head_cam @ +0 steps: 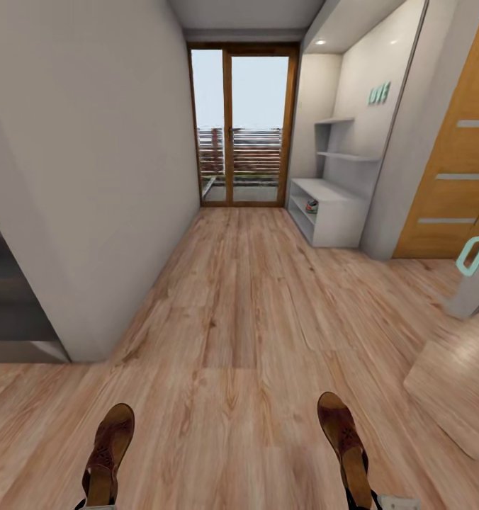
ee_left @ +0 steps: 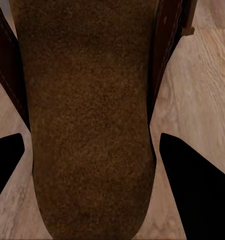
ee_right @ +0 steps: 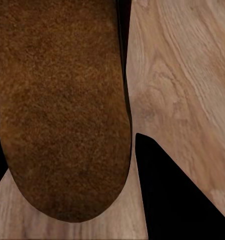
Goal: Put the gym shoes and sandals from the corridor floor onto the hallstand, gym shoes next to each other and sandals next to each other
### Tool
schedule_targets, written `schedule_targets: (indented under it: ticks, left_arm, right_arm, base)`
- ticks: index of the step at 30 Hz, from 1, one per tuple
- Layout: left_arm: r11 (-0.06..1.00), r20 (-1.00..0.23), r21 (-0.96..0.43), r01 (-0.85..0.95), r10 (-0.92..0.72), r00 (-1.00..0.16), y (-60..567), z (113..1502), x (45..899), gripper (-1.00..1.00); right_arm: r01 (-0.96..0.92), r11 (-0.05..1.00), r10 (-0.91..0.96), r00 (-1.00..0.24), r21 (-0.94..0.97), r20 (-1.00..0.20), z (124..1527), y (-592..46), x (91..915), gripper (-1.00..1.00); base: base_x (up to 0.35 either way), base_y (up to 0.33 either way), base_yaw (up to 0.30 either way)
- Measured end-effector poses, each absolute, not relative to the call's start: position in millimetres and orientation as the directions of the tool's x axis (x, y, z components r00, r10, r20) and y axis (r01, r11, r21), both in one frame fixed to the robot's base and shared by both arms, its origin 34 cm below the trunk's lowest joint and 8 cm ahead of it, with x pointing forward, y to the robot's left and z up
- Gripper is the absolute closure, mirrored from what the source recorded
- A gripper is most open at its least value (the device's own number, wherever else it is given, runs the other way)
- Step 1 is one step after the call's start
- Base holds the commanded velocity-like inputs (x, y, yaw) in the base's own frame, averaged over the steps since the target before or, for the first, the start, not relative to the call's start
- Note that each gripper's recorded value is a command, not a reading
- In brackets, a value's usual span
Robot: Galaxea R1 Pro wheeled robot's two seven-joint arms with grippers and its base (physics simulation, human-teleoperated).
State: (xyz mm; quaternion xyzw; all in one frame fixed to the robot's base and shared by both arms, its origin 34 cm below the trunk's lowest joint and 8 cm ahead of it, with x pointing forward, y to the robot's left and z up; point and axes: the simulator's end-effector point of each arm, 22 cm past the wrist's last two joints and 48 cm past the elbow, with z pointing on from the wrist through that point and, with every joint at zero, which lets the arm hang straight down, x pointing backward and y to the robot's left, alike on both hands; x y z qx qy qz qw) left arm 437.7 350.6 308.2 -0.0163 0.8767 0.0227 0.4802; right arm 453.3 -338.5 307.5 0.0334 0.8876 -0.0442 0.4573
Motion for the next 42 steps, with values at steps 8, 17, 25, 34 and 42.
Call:
schedule_targets:
  ticks: [8,17,25,34,42]
  left_arm:
    - [0.998,-0.843,0.024,-0.051,-0.007,-0.538,350.6,308.2,437.7,1.00]
    - [0.998,-0.843,0.024,-0.051,-0.007,-0.538,350.6,308.2,437.7,1.00]
    - [0.998,-0.842,0.024,-0.050,-0.006,-0.540,350.3,307.5,437.3,1.00]
    - [0.999,-0.835,0.025,-0.049,-0.006,-0.550,350.3,303.3,434.1,1.00]
    - [0.999,-0.829,0.026,-0.048,-0.006,-0.559,350.2,299.9,431.4,1.00]
  right_arm:
    - [0.100,0.994,0.019,-0.579,-0.048,-0.815,307.5,-338.5,453.3,1.00]
    - [0.100,0.994,0.019,-0.579,-0.048,-0.815,307.5,-338.5,453.3,1.00]
    - [0.105,0.993,0.019,-0.574,-0.051,-0.818,309.5,-340.8,455.3,1.00]
    - [0.104,0.993,0.020,-0.584,-0.051,-0.811,305.0,-340.8,452.1,1.00]
    - [0.103,0.993,0.018,-0.594,-0.053,-0.805,301.1,-340.6,449.1,1.00]
  base:
    - [0.340,0.000,0.000]
    - [0.340,0.000,0.000]
    - [0.340,0.000,0.000]
    - [0.340,0.000,0.000]
    - [0.340,0.000,0.000]
